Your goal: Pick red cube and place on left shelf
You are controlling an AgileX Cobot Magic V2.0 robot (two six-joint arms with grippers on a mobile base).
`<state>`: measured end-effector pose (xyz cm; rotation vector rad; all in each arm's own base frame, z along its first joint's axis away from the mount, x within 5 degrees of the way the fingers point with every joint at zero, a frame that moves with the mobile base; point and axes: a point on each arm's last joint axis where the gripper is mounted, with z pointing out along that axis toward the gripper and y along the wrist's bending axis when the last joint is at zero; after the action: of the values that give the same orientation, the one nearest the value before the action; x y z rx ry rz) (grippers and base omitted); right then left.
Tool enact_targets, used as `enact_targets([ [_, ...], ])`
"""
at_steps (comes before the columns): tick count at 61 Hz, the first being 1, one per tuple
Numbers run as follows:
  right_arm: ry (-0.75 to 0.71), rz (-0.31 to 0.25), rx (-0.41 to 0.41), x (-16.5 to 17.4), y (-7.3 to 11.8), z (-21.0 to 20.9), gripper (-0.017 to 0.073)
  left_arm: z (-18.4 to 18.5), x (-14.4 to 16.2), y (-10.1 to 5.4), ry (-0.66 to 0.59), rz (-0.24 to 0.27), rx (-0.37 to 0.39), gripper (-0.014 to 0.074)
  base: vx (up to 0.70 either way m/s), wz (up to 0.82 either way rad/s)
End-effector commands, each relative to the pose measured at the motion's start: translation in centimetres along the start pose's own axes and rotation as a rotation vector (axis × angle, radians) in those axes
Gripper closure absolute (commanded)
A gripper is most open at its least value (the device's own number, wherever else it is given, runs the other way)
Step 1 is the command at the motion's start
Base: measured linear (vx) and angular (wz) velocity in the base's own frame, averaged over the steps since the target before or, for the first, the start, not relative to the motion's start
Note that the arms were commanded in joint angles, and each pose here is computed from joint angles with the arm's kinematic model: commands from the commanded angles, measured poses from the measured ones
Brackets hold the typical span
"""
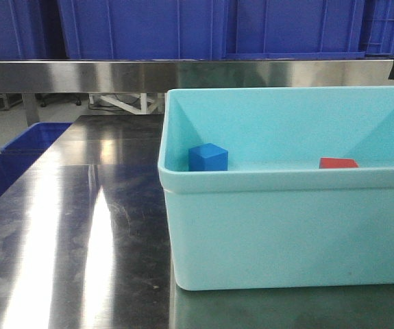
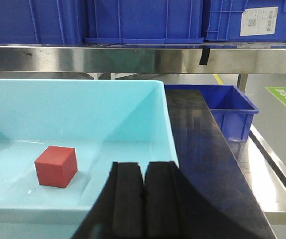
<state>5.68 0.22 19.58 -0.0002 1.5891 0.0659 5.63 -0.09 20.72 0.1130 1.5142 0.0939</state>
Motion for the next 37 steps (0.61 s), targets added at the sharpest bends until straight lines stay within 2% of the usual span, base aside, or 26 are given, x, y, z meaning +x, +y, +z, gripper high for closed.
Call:
enact_targets([
  [1,-0.129,-0.011,-0.003,-1.74,0.09,-0.34,0.0502,0.09,-0.04,-0.01,-0.062,-0.005,-0.004,0.0488,0.00,0.00],
  [37,-0.129,-0.025,-0.002,-1.74,0.09,-0.34,0.0502,0.09,-0.04,-0.01,-0.062,-0.005,-0.004,0.0488,0.00,0.00],
])
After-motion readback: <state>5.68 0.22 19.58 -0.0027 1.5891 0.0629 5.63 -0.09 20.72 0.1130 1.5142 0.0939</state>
